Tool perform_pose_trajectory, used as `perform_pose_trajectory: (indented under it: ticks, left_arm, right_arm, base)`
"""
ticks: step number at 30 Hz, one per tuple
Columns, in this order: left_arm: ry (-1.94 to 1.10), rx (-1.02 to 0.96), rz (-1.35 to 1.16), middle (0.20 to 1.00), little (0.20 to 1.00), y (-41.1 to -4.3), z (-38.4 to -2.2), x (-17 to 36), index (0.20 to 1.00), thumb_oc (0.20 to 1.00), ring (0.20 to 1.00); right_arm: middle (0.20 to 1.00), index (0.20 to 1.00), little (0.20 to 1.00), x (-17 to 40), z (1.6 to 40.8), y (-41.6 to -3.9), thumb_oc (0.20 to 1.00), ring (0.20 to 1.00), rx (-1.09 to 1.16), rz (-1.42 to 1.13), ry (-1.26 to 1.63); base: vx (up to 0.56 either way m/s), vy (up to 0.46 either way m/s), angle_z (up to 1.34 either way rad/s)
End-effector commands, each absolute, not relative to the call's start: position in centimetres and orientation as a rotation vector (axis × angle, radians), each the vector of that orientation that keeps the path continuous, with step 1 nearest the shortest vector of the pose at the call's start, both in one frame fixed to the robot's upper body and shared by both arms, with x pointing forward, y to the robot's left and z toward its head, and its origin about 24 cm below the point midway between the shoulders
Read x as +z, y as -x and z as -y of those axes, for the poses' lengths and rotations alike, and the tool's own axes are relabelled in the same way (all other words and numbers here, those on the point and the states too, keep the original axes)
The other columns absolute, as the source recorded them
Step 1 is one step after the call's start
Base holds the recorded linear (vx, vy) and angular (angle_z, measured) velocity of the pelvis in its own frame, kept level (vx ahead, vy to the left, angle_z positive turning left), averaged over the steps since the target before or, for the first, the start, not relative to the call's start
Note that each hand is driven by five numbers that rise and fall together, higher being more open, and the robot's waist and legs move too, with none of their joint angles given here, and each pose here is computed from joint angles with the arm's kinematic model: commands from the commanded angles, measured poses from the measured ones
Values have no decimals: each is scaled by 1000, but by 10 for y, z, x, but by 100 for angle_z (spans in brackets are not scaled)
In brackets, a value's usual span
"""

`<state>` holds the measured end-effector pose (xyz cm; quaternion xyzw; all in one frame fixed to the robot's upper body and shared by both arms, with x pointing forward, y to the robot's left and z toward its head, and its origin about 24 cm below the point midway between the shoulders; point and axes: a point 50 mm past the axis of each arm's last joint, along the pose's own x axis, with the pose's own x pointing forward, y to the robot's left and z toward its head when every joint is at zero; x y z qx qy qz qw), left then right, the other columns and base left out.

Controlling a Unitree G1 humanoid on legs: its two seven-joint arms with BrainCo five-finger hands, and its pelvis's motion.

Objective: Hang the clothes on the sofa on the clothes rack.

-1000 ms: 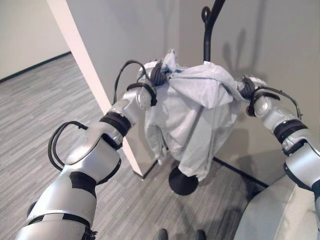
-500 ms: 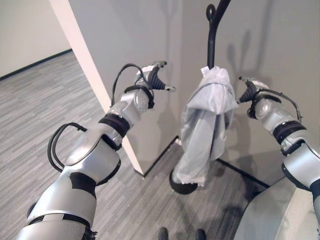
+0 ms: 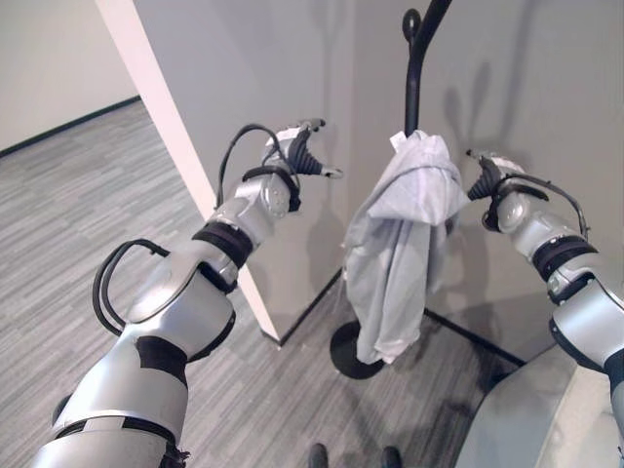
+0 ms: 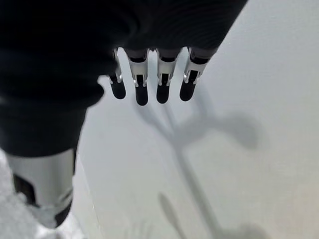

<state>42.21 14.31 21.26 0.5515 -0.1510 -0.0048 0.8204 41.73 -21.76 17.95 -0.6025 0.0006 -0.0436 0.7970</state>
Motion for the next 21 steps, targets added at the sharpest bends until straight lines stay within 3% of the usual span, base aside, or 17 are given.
perform_pose_trajectory:
  ticks: [1,5,7,11,15,21]
  left_arm:
    - [-1148,130,361,1000,1000,-425,-166,252,1000,1000,1000]
    - [-865,178,512,1000,1000,-408,-181,269,1000,1000,1000]
    - [-866,176,509,1000,1000,-408,-181,267,1000,1000,1000]
    - [-625,171,583,1000,1000,-366,-221,242,1000,1000,1000]
    - [-511,212,463,1000,1000,-324,-262,189,1000,1000,1000]
    - [-462,338,185,1000,1000,-254,-310,106,1000,1000,1000]
  right_arm:
    - [1000,1000,1000,221,251,-415,1000,1000,-270,43,1227]
    - [1000,1000,1000,241,260,-400,1000,1000,-371,251,981]
    - [1000,1000,1000,239,260,-400,1000,1000,-371,248,981]
    - [1000,1000,1000,216,300,-352,1000,1000,-465,355,789]
    - [1000,1000,1000,184,323,-302,1000,1000,-490,355,741]
    - [1000,1000,1000,133,326,-244,1000,1000,-433,253,692]
  base:
    - [0,0,0]
    - [8,-1,0]
    - [18,3,-2]
    - [93,6,1]
    - [91,2,-2]
    - [54,4,-1]
